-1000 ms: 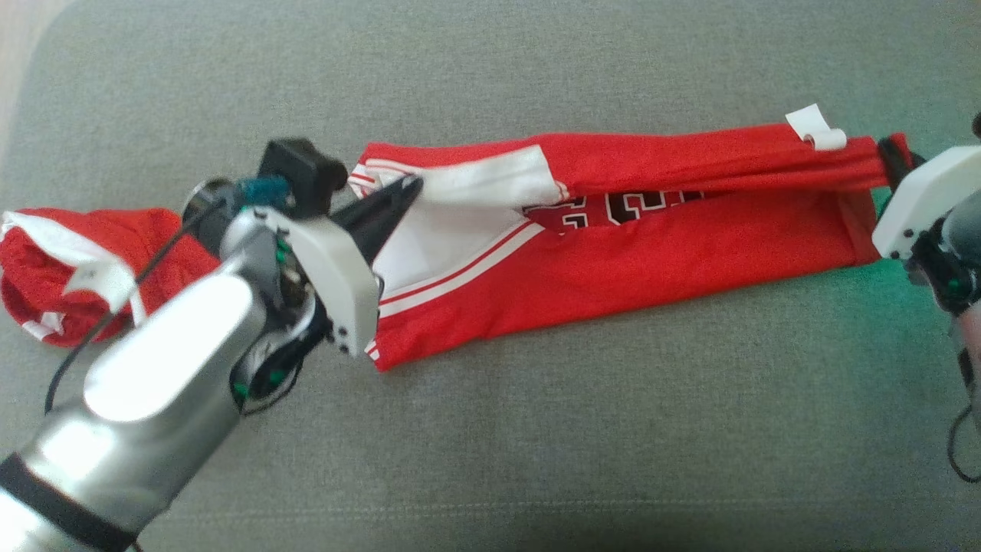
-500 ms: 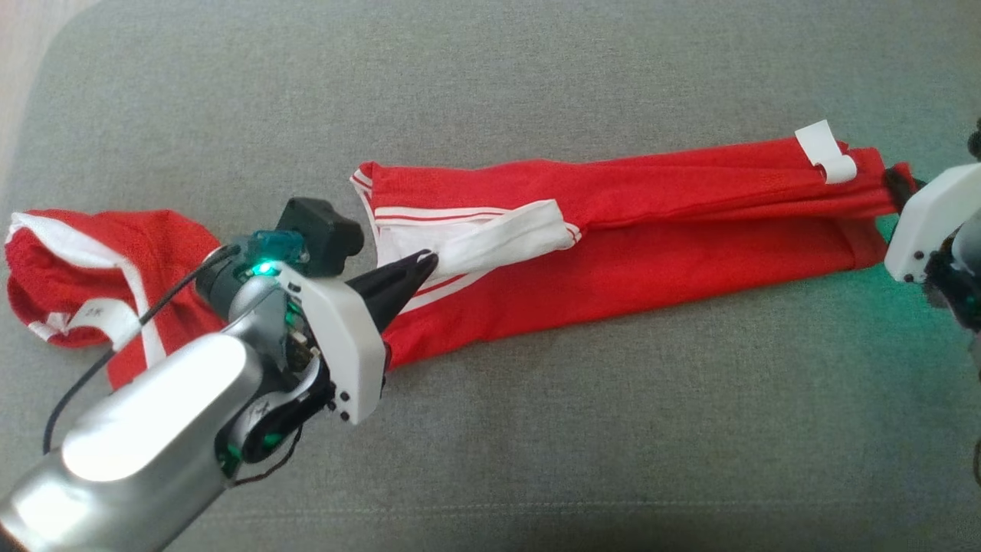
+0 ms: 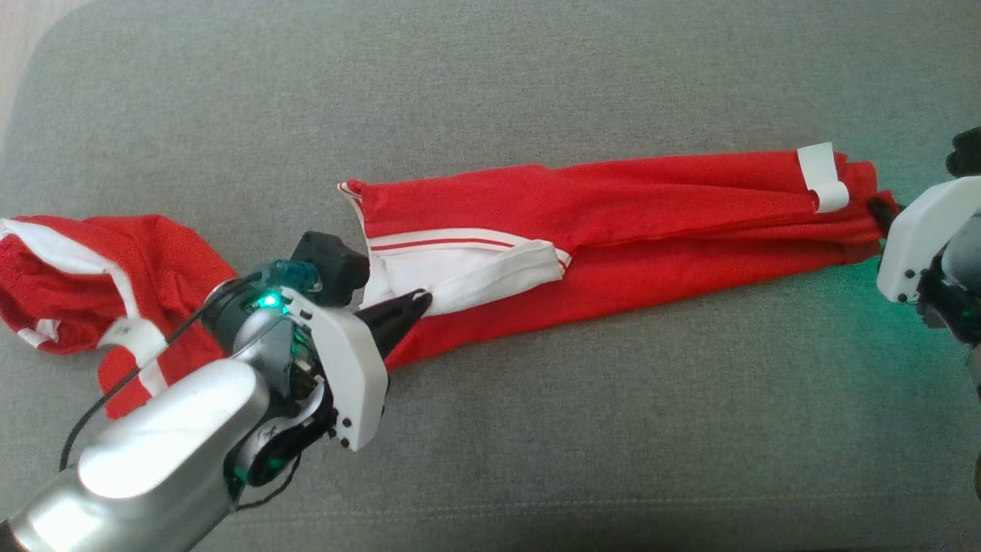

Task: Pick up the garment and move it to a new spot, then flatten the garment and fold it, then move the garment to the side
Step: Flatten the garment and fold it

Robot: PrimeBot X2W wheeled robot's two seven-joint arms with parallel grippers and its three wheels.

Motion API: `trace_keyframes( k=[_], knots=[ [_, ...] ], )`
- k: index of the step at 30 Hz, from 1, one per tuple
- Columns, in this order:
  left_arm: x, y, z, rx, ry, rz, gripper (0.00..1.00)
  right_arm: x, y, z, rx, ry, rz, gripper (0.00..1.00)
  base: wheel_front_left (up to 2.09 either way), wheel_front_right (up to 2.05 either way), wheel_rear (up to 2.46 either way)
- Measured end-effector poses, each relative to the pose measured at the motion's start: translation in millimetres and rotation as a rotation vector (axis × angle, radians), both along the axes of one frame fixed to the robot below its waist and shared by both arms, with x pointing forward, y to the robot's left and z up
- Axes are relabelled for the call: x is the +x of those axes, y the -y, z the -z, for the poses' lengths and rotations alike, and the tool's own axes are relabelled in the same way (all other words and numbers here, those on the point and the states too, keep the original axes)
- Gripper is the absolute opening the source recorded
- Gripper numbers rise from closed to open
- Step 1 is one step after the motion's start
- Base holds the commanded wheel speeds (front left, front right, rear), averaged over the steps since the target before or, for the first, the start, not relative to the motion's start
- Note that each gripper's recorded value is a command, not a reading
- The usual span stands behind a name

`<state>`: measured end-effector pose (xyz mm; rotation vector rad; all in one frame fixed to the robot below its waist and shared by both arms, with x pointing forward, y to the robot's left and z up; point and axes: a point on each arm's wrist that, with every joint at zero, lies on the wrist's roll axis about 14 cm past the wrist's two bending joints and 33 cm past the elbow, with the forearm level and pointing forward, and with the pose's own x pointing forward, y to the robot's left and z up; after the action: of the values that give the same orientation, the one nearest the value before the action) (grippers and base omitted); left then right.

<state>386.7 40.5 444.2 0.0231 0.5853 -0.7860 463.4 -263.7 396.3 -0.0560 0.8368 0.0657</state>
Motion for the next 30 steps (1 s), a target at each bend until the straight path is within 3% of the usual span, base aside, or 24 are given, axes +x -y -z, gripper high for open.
trace_keyframes(
  k=[1,2,7,13,18,24,30],
  knots=[
    [1,0,1,0.007,0.017,0.0,0.87,0,0,-1,0.005,0.006,0.001,1.0,0.0,0.0,0.0],
    [4,-2,1,0.015,0.038,-0.007,1.0,1,0,-3,0.008,0.017,0.003,1.0,0.0,0.0,0.0],
    [20,-6,-9,-0.001,0.145,-0.087,1.0,14,-4,-28,0.048,0.142,0.015,1.0,0.0,0.0,0.0],
    [63,-29,-71,-0.176,0.408,-0.347,1.0,37,-38,-97,0.164,0.511,-0.019,1.0,0.0,0.0,0.0],
    [69,-59,-98,-0.286,0.506,-0.561,1.0,27,-56,-124,0.202,0.694,-0.038,1.0,0.0,0.0,0.0],
    [53,-79,-109,-0.354,0.55,-0.719,1.0,-2,-75,-106,0.229,0.731,-0.019,1.0,0.0,0.0,0.0],
    [35,-83,-93,-0.355,0.545,-0.747,1.0,-19,-84,-81,0.235,0.672,0.001,1.0,0.0,0.0,0.0]
  ],
)
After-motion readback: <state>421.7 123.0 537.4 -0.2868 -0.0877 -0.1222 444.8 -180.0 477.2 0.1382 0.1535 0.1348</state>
